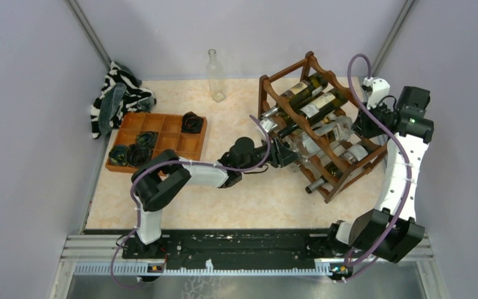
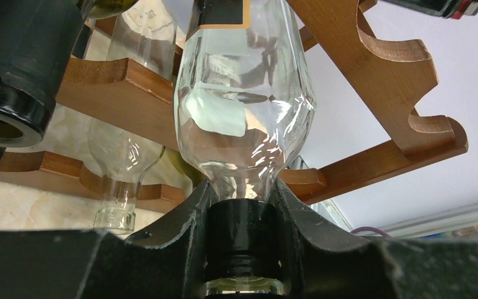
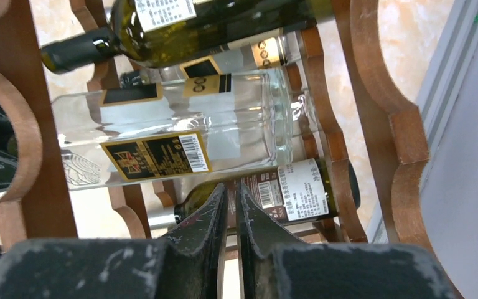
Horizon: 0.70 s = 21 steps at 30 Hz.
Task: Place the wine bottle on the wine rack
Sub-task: Place the wine bottle in the wine rack.
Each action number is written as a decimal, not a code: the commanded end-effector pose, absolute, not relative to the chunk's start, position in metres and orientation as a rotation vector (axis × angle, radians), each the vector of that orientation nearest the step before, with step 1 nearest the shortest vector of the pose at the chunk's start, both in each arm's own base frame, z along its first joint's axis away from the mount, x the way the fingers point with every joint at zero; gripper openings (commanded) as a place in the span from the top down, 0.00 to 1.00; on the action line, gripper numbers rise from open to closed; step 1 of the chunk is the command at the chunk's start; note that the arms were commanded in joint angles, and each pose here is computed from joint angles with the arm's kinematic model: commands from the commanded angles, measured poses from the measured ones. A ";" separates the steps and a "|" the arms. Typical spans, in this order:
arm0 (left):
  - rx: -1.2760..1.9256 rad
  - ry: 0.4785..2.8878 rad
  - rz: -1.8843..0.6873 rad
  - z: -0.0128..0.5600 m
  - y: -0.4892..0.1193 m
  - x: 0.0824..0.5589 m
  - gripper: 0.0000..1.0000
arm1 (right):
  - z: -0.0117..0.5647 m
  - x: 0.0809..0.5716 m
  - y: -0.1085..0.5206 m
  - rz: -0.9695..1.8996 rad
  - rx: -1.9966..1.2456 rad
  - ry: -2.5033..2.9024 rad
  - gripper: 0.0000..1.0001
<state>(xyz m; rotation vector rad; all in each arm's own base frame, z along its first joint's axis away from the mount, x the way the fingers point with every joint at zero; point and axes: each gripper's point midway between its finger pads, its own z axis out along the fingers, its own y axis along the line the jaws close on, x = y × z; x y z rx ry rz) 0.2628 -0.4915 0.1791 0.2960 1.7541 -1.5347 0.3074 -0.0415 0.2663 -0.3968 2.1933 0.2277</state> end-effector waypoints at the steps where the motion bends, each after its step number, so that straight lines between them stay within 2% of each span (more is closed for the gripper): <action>1: 0.237 1.515 -1.541 0.237 -0.493 0.283 1.00 | 0.248 0.305 -0.049 0.216 -0.446 2.265 0.91; 8: 0.213 1.492 -1.551 0.238 -0.499 0.287 1.00 | 0.216 0.306 -0.058 0.193 -0.420 2.331 0.91; 21: 0.190 1.508 -1.506 0.235 -0.513 0.297 1.00 | 0.207 0.321 -0.060 0.203 -0.357 2.296 0.90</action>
